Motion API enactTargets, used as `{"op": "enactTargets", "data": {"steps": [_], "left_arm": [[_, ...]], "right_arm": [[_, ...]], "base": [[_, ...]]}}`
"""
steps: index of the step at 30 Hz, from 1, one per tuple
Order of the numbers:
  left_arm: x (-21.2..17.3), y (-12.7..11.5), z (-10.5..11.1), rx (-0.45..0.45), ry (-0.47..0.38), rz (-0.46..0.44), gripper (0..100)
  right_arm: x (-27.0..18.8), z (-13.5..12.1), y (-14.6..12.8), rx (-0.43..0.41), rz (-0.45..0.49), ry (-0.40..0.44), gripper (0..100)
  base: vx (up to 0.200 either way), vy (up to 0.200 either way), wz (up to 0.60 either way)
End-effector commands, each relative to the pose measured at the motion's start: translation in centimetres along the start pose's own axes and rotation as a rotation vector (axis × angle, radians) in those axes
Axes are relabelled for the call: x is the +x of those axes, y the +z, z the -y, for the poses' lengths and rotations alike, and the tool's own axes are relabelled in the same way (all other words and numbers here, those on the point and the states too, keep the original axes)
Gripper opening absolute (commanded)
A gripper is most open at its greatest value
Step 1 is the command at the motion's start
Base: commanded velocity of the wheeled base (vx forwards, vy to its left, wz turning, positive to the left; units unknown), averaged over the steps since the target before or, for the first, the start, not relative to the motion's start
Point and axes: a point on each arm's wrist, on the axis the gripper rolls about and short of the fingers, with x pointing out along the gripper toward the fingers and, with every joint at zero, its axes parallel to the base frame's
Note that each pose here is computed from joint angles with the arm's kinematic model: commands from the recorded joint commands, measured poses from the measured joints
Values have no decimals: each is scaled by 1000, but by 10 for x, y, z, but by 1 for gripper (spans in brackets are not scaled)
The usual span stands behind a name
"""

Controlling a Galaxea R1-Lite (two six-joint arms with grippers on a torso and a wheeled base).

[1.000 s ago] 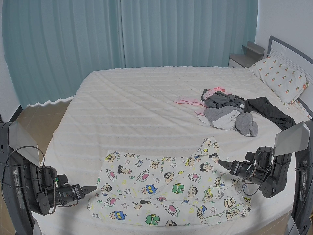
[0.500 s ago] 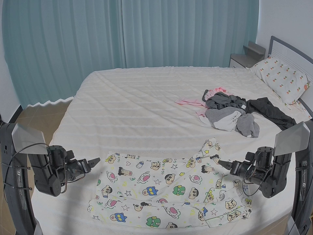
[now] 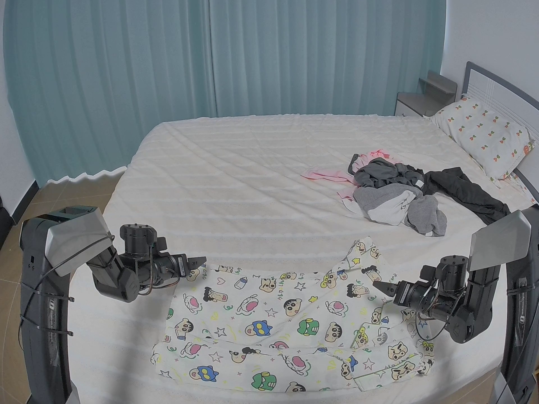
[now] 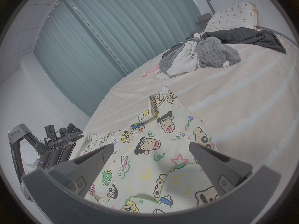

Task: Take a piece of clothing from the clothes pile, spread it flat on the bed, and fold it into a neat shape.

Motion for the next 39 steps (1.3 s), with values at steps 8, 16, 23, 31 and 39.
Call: {"op": "enactTargets", "data": {"steps": [8,16,23,31,39], "left_arm": [[20,-10,-5,-12,44,-102,100],[20,-11,-4,-11,40,-115,100],[22,-15,9,-3,25,-180,0],[22,-16,11,1,25,-175,0],[12,-9,6,-2,50,-131,0]], "right_arm": [[-2,-1,0,-4,4,3,100],[-1,-2,1,-5,6,4,100],[-2,-2,1,-5,8,5,100],[-2,-2,2,-4,10,6,100],[1,-1,10,-11,52,-1,100]], "base": [[0,0,0],[0,0,0],[0,0,0],[0,0,0],[0,0,0]]}}
